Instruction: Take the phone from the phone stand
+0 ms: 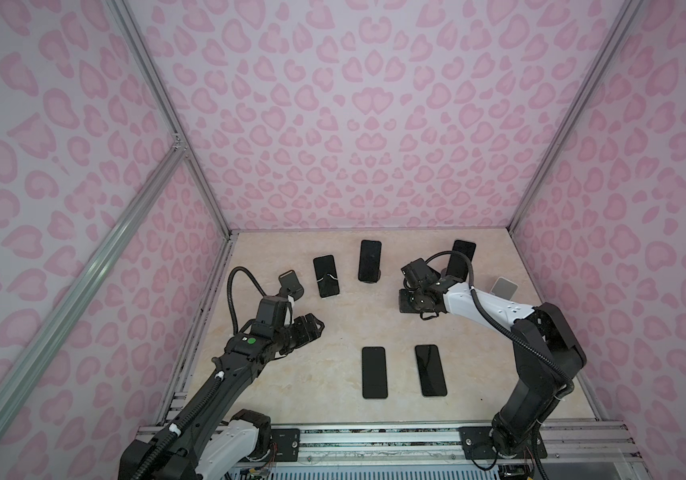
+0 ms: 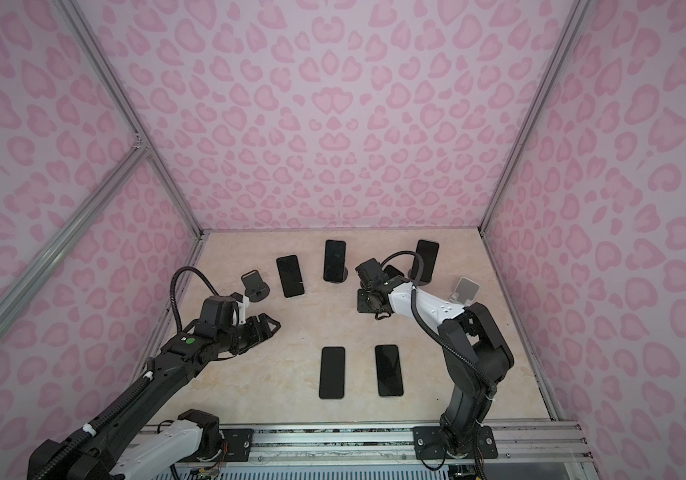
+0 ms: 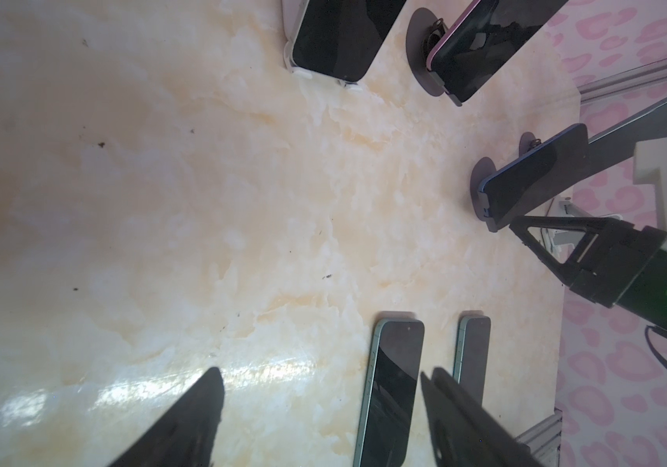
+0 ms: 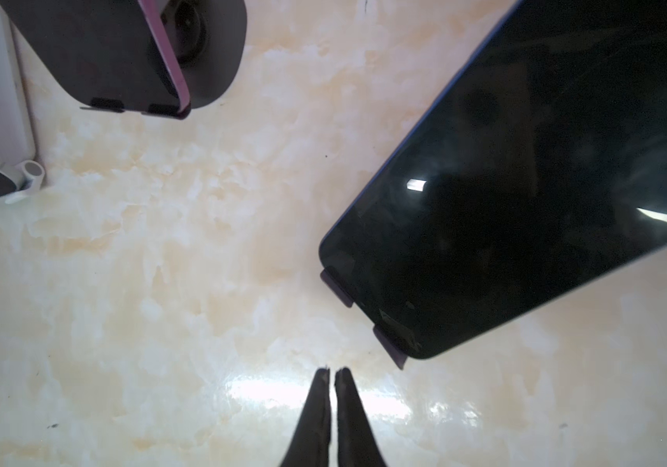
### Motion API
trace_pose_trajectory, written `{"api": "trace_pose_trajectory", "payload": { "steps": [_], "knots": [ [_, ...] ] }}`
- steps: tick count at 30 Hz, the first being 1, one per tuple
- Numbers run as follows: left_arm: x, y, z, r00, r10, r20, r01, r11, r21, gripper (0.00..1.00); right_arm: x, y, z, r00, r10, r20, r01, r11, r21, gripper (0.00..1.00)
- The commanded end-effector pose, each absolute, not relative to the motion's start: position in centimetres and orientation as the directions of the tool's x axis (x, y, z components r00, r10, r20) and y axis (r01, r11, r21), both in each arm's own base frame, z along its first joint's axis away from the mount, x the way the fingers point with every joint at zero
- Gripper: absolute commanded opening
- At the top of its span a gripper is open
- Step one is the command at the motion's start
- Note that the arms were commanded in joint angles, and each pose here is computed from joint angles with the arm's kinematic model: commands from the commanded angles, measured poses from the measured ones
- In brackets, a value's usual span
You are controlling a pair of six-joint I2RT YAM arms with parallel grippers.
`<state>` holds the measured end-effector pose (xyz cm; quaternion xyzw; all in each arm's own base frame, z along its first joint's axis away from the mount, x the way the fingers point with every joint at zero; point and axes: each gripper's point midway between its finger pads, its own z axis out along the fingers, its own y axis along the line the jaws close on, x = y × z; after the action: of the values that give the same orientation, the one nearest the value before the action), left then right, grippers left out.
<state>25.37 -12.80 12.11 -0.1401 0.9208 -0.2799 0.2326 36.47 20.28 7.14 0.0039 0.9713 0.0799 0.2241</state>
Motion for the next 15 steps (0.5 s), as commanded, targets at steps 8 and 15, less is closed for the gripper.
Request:
{"api": "trace_pose_trajectory", "payload": {
  "steps": [8, 15],
  "knots": [
    [25.41, -13.16, 12.51, -0.856, -0.368, -0.364, -0.097, 0.804, -0.586, 0.81, 36.77, 20.29, 5.94, -0.901, 0.057, -0.43, -0.011, 0.988, 0.152, 0.11],
    [25.1, -13.17, 12.15, -0.856, -0.372, -0.358, -0.102, 0.802, -0.589, 0.81, 36.89, 19.71, 5.67, -0.906, 0.029, -0.423, -0.017, 0.994, 0.104, 0.11]
  ]
}}
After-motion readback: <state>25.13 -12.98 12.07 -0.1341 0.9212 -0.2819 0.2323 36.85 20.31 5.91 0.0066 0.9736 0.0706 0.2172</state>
